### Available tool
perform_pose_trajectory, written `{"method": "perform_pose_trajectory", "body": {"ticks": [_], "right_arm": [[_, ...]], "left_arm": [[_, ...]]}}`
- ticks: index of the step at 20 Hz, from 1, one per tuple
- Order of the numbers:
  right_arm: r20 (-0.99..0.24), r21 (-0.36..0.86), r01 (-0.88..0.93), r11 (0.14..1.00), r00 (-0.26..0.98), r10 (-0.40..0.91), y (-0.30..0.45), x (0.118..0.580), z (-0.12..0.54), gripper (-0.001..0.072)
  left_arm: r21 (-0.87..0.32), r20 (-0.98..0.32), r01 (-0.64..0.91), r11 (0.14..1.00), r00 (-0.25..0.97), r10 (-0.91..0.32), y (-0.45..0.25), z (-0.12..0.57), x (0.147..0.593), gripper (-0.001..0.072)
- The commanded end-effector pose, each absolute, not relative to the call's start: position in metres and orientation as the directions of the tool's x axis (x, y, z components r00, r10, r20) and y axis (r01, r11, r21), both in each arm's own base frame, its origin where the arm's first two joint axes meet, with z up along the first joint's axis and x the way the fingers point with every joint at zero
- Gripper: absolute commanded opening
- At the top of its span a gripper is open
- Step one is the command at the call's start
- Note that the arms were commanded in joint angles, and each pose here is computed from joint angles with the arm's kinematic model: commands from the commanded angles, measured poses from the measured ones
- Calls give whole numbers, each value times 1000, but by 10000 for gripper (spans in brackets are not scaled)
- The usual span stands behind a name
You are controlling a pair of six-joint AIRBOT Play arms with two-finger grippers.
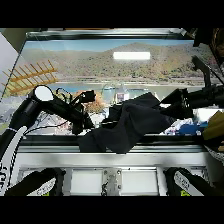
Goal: Fold the clothes and pants, and hang the long-sleeved shirts on hangers.
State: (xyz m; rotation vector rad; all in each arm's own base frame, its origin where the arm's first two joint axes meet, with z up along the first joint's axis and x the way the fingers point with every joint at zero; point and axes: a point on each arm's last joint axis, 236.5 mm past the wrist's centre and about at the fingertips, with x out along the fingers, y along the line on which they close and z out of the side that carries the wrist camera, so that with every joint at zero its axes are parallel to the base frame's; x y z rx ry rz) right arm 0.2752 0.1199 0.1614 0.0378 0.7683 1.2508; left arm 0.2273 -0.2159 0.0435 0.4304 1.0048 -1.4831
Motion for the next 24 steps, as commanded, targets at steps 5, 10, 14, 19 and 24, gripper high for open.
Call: {"method": "perform_pose_trajectory", "body": {"ticks": [5,10,14,19,24], "right_arm": [[-287,379,-893,244,137,948,93,271,105,658],[-214,408,-894,185,103,971,93,284,79,658],[-139,429,-895,119,65,988,111,292,73,659],[-118,445,-895,36,-18,993,144,288,69,659],[-97,438,-899,3,-44,994,162,287,73,658]], "left_arm": [[-329,-764,938,110,-196,-615,-216,43,228,8],[-328,-765,938,111,-194,-615,-216,43,229,8],[-328,-765,938,111,-194,-615,-216,43,229,8],[-328,-765,938,111,-194,-615,-216,43,229,9],[-328,-765,938,111,-194,-615,-216,43,229,9]]}}
